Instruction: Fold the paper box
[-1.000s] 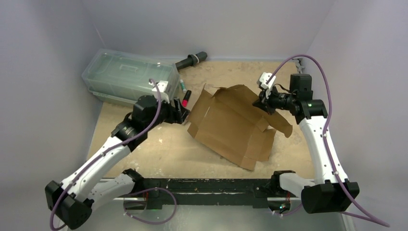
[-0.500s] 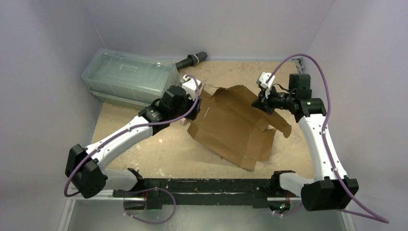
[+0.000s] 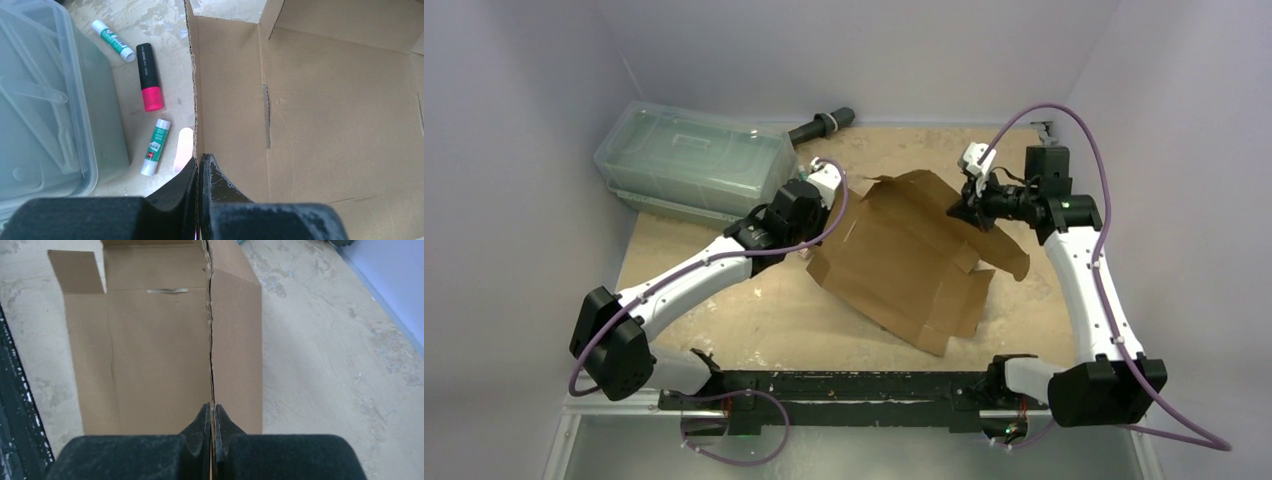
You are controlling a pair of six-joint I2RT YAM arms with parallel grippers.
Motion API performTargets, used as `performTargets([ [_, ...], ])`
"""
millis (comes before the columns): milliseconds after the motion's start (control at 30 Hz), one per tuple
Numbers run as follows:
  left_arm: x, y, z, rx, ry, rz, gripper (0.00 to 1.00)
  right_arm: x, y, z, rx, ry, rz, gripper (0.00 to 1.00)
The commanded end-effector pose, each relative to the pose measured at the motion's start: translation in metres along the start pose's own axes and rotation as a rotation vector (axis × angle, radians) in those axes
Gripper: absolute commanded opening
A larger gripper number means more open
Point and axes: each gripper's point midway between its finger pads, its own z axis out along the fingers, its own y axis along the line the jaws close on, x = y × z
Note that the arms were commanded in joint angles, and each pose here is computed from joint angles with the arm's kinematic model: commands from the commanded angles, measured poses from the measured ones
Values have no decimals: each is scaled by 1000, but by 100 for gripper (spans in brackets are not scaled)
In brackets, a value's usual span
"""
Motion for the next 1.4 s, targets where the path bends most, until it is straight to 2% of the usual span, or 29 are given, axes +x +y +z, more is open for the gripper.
performTargets([
  [0, -11, 14, -15, -52, -95, 65, 0, -8, -18, -7, 46, -4, 23, 3],
  [100, -14, 16, -24, -47, -158, 75, 0, 0, -33, -9, 58, 5, 66, 9],
  [400, -15, 16, -31, -34, -209, 110, 0, 16, -33, 9, -34, 17, 120, 34],
  [667, -13, 13, -33, -11, -230, 119, 0, 30, -40, 20, -79, 55, 125, 33],
  [900, -17, 8, -39, 21, -268, 119, 0, 30, -54, 25, -24, 42, 119, 11],
  [1033, -17, 5, -42, 39, -283, 120, 0, 26, -56, 25, -9, 22, 103, 9],
  [1200, -17, 3, -44, 56, -293, 120, 0, 32, -57, 28, -15, 38, 109, 35],
  [1367, -17, 2, -45, 62, -298, 119, 0, 38, -61, 30, -9, 55, 115, 47],
])
